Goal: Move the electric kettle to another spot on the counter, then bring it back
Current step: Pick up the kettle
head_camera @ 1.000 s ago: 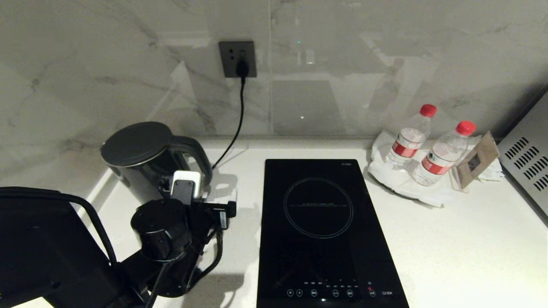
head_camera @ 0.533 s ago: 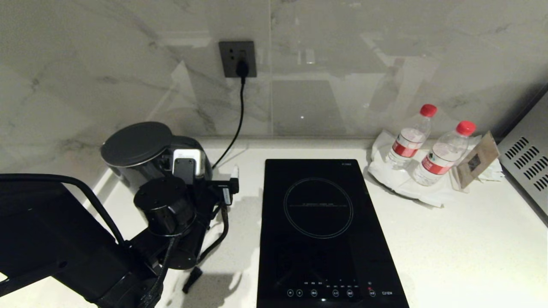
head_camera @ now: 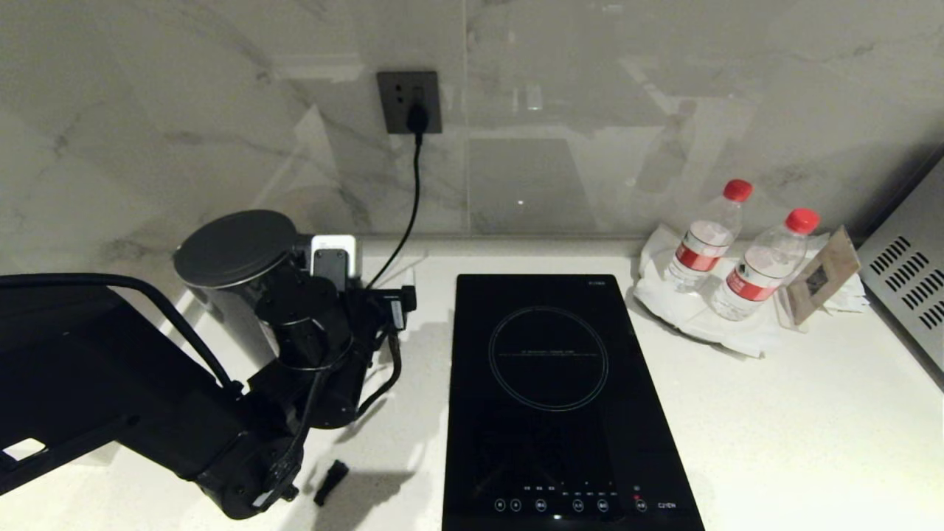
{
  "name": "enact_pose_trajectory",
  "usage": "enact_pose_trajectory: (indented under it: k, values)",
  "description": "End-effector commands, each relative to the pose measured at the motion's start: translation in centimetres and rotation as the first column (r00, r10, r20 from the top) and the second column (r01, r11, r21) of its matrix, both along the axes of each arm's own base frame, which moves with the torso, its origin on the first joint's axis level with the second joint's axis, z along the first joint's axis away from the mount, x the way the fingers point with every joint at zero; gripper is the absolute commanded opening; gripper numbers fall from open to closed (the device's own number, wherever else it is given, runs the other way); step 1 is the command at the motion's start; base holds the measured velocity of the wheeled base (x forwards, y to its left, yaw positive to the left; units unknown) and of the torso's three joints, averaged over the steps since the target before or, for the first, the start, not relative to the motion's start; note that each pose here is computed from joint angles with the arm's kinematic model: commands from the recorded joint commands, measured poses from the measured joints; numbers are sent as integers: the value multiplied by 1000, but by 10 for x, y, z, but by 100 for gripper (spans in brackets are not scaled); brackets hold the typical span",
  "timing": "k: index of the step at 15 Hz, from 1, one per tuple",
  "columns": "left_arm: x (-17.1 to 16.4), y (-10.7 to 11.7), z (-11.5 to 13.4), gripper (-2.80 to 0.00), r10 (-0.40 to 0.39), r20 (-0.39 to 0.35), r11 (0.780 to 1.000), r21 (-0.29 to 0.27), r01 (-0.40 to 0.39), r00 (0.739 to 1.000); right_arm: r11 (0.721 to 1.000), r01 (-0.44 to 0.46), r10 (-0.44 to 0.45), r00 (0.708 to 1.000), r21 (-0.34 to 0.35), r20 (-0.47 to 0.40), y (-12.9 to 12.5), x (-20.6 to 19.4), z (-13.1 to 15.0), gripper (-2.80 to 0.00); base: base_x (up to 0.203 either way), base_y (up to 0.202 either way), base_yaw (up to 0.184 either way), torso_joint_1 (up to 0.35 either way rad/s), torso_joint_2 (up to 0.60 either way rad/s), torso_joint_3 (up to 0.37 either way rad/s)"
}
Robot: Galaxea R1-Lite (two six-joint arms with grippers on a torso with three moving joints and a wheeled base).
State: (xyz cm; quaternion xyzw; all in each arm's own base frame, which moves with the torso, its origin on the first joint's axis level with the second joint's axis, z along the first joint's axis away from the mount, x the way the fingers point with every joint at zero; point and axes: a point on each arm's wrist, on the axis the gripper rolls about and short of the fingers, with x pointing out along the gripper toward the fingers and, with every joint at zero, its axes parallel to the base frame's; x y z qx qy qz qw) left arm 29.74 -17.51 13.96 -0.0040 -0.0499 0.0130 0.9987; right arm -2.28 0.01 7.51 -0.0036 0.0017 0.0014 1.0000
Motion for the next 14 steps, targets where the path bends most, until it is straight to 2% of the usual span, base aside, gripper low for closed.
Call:
enact_pose_trajectory:
  k: [1, 7, 14]
  values:
    - [9, 2, 5, 0, 23, 16, 1000, -10, -23, 1000, 1000, 0, 0, 1000, 0, 0, 0, 0, 0, -280, 0, 0, 0, 0, 0, 0]
    - [23, 13, 6, 0, 53, 23, 999, -10, -52, 998, 1000, 0, 0, 1000, 0, -1, 0, 0, 0, -280, 0, 0, 0, 0, 0, 0]
    - [28, 14, 12, 0, 63, 31, 998, -17, -63, 998, 1000, 0, 0, 1000, 0, -1, 0, 0, 0, -280, 0, 0, 0, 0, 0, 0]
